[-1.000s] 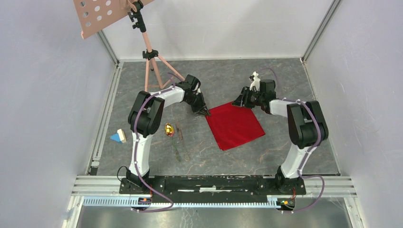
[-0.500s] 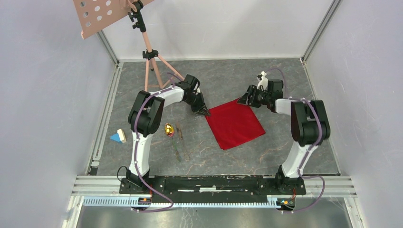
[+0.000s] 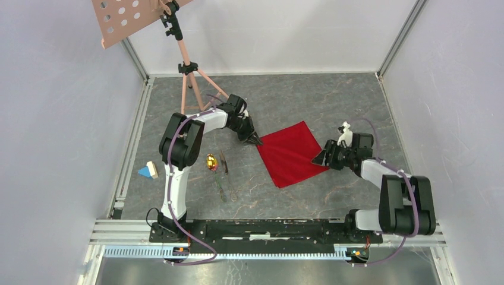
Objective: Fold the napkin into a case and place the utensils inside
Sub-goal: Smooth out the rectangle-folded napkin at the center of the board.
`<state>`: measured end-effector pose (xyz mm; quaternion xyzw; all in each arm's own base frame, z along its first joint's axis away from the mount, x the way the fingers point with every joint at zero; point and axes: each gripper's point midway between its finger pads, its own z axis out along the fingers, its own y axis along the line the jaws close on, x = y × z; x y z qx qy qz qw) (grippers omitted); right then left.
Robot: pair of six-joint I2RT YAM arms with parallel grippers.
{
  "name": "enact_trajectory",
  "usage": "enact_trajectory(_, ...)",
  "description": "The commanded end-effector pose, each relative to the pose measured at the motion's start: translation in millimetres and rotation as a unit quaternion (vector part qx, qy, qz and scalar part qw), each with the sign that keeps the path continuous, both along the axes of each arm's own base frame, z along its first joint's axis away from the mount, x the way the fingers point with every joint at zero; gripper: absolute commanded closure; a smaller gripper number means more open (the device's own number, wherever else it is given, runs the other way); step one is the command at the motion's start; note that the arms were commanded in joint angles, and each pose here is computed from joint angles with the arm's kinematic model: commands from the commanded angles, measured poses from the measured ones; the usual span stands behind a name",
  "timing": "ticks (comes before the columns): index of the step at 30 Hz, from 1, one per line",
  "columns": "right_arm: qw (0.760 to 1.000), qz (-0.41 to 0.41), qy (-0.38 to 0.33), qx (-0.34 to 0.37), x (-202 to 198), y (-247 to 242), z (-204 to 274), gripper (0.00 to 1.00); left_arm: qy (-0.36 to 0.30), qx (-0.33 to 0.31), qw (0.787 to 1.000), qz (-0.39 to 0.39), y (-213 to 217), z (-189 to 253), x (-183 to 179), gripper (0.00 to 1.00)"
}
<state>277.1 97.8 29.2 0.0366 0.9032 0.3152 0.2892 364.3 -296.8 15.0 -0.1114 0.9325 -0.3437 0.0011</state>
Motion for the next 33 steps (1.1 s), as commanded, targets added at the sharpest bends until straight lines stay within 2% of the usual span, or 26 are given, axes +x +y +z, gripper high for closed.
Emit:
enact_trajectory(1,0.995,-0.066,0.014,-0.077,-13,-42,-12,0.43,0.032,0.063,0.997,0.015,24,-41,-15,0.98)
enact_trajectory(17,0.990,-0.072,0.000,-0.120,15,-56,-7,0.41,0.027,0.105,0.994,0.012,45,-42,-33,0.98)
enact_trajectory(27,0.982,-0.088,0.009,-0.169,80,-70,5,0.40,0.023,0.091,0.994,-0.050,7,-32,-103,0.94)
enact_trajectory(29,0.979,-0.077,0.005,-0.188,91,-67,15,0.40,0.012,0.089,0.994,-0.063,2,-21,-114,0.90)
enact_trajectory(33,0.976,-0.043,-0.017,-0.211,90,-46,33,0.36,-0.021,0.094,0.992,-0.079,8,10,-115,0.69)
